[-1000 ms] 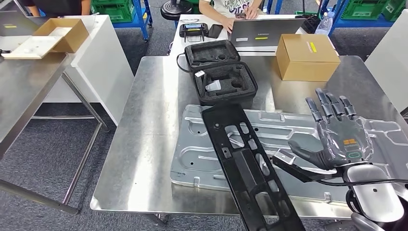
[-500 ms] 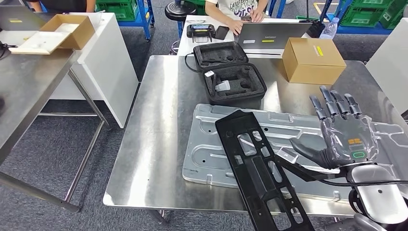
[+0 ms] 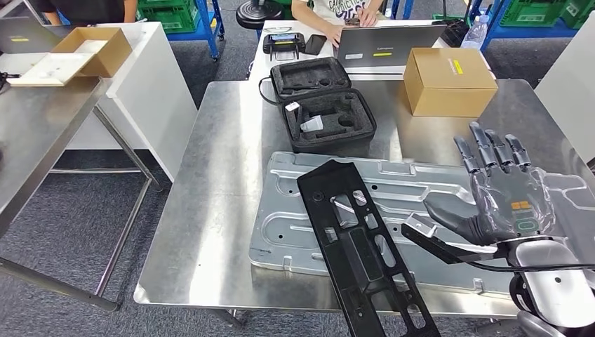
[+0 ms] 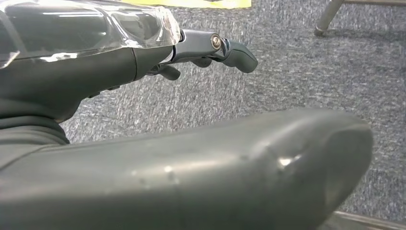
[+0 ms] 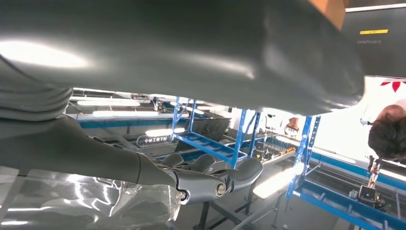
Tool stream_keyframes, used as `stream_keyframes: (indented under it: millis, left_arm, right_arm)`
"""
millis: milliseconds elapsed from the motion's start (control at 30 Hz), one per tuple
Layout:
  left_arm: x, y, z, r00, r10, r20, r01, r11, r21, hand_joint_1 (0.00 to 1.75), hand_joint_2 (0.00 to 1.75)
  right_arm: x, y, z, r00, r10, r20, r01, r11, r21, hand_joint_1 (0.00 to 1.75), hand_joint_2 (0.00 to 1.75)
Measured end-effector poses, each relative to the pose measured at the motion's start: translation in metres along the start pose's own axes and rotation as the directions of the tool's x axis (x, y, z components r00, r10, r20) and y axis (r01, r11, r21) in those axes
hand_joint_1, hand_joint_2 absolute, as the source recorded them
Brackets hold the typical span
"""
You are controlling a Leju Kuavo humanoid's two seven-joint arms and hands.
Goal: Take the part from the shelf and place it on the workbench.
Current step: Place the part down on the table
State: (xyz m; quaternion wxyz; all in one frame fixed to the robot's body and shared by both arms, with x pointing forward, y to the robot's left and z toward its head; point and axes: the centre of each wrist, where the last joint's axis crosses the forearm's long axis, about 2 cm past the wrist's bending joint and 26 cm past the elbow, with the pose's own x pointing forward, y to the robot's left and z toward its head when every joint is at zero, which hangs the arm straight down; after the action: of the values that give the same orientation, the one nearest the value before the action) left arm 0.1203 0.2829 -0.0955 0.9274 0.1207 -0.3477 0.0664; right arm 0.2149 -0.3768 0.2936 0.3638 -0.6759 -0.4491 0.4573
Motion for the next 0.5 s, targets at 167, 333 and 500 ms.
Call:
stream_keyframes:
  millis: [167, 333, 500]
  left_arm:
    - [0.0023, -0.0004, -0.0011, 1.000, -0.001, 0.005, 0.001, 1.000, 0.002, 0.00, 0.00]
    - [0.0032, -0.0005, -0.0015, 1.000, -0.004, 0.004, 0.004, 1.000, 0.005, 0.00, 0.00]
    - [0.0026, -0.0012, -0.0009, 1.000, -0.007, -0.002, 0.007, 1.000, 0.007, 0.00, 0.00]
  right_arm:
    - [-0.0003, -0.0020, -0.0014, 1.000, -0.003, -0.002, 0.003, 1.000, -0.010, 0.00, 0.00]
    - [-0.0006, -0.0043, -0.0035, 1.000, -0.006, -0.005, 0.005, 1.000, -0.022, 0.00, 0.00]
    - [0.0002, -0.0055, -0.0047, 1.000, -0.008, -0.004, 0.008, 1.000, -0.028, 0.00, 0.00]
